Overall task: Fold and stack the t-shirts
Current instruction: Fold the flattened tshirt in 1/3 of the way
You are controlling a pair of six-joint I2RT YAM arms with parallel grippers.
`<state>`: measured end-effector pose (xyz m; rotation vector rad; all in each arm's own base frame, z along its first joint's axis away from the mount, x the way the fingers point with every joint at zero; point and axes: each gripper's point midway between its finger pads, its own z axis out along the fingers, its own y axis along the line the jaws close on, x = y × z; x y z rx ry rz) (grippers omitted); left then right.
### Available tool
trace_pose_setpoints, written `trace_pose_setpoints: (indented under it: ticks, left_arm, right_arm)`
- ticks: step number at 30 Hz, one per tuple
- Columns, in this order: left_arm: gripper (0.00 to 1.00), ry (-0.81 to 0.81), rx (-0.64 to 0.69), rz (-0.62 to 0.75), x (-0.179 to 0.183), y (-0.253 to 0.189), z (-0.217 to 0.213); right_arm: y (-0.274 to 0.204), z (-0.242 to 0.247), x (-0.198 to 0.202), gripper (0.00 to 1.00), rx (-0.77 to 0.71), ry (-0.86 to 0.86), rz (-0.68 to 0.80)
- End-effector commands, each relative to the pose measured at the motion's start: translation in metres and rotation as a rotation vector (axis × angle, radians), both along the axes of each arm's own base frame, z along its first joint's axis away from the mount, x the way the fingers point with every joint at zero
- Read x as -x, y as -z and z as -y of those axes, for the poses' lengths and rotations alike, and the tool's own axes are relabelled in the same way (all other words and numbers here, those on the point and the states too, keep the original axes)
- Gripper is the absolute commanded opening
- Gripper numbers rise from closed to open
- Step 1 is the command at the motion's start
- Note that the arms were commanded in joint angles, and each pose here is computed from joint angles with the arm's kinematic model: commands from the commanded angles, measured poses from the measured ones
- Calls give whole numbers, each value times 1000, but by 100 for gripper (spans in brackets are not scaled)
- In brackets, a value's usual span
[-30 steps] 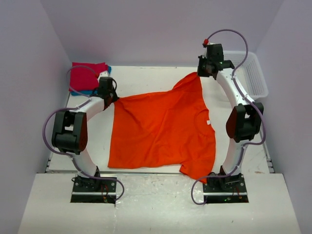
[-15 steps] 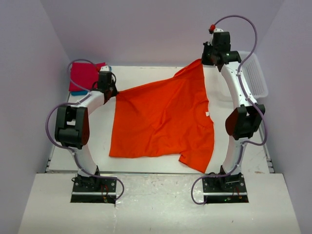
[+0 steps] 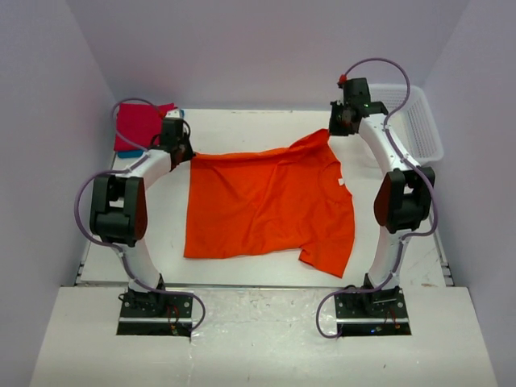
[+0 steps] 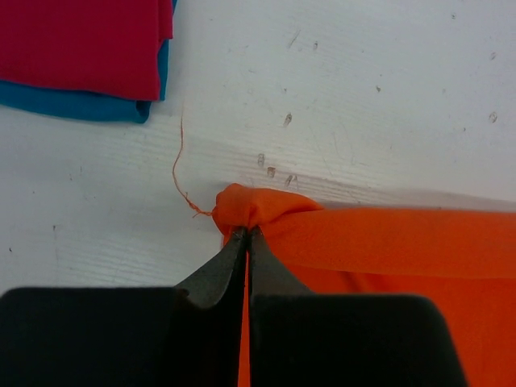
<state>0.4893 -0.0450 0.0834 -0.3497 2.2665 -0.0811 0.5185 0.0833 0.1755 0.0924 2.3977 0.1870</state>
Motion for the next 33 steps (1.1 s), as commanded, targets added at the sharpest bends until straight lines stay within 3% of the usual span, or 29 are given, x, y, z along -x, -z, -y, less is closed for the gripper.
trace_pose_setpoints:
  ticks: [1, 16, 33]
  left_arm:
    - [0, 13, 24, 39, 6, -25, 0]
    - [0, 14, 45, -35, 61, -17, 9]
    - [0, 11, 38, -112, 90, 12, 18]
  right_arm:
    - [-51, 5, 18, 0, -27, 38, 92]
    - [-6, -7, 94, 0, -52, 41, -33]
    - [40, 6, 128, 0, -6, 125, -116]
